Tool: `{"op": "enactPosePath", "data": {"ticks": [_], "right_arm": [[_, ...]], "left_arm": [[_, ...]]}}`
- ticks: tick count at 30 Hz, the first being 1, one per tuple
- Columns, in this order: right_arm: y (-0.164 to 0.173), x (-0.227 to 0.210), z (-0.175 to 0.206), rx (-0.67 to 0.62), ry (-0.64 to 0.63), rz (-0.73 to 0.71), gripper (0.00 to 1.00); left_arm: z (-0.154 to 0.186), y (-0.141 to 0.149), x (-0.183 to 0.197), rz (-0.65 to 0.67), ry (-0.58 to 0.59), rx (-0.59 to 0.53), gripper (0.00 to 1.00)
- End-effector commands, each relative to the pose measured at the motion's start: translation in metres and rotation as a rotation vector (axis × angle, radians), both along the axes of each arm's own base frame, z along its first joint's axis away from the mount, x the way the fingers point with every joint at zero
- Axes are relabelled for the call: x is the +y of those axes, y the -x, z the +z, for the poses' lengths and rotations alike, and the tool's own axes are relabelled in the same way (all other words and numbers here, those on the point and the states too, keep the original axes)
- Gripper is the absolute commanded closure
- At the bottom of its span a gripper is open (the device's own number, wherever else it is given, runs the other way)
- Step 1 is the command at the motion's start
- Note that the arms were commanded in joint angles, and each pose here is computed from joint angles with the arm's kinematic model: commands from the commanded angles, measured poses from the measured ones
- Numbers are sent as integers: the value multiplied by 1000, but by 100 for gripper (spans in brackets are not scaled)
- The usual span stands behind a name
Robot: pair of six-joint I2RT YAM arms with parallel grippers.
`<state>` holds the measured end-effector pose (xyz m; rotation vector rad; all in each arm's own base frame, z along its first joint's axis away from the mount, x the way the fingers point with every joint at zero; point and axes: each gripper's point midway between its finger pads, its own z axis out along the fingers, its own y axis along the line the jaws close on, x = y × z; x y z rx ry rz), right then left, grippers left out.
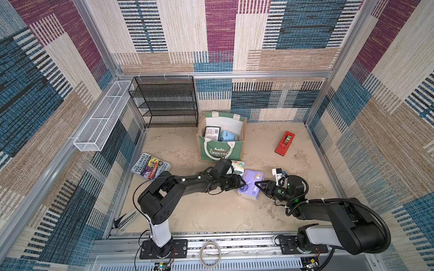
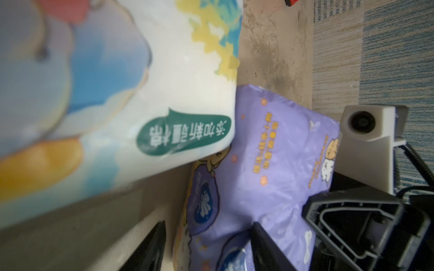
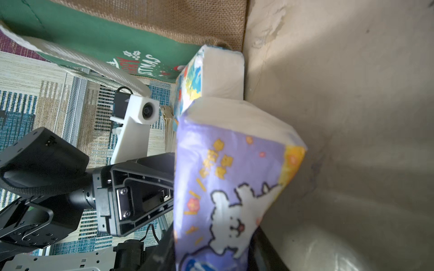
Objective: Put tissues into the canvas bag
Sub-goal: Pick up the pack of facial tissues from the center of the board.
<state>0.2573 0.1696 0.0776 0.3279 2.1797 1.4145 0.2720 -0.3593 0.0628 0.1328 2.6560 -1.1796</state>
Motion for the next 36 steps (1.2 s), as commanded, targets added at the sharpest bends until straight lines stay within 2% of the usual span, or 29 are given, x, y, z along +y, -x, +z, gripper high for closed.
{"op": "enactPosePath", "data": {"ticks": [1, 8, 13, 25, 36], "right_arm": [[-1, -1, 4, -18, 18, 3, 60], [-5, -6, 24, -64, 25, -9, 60], [-9, -8, 45, -103, 21, -18, 60], [-26, -2, 110, -206, -5, -2, 61], [-46, 5, 180, -310, -35, 20, 62]], "left_arm": [[9, -1, 4, 11, 18, -19, 37], [23, -6, 35, 117, -3, -130, 27], [22, -7, 66, 197, -45, -159, 20], [22, -17, 143, 361, -143, -181, 8], [14, -15, 180, 442, -180, -159, 5]]}}
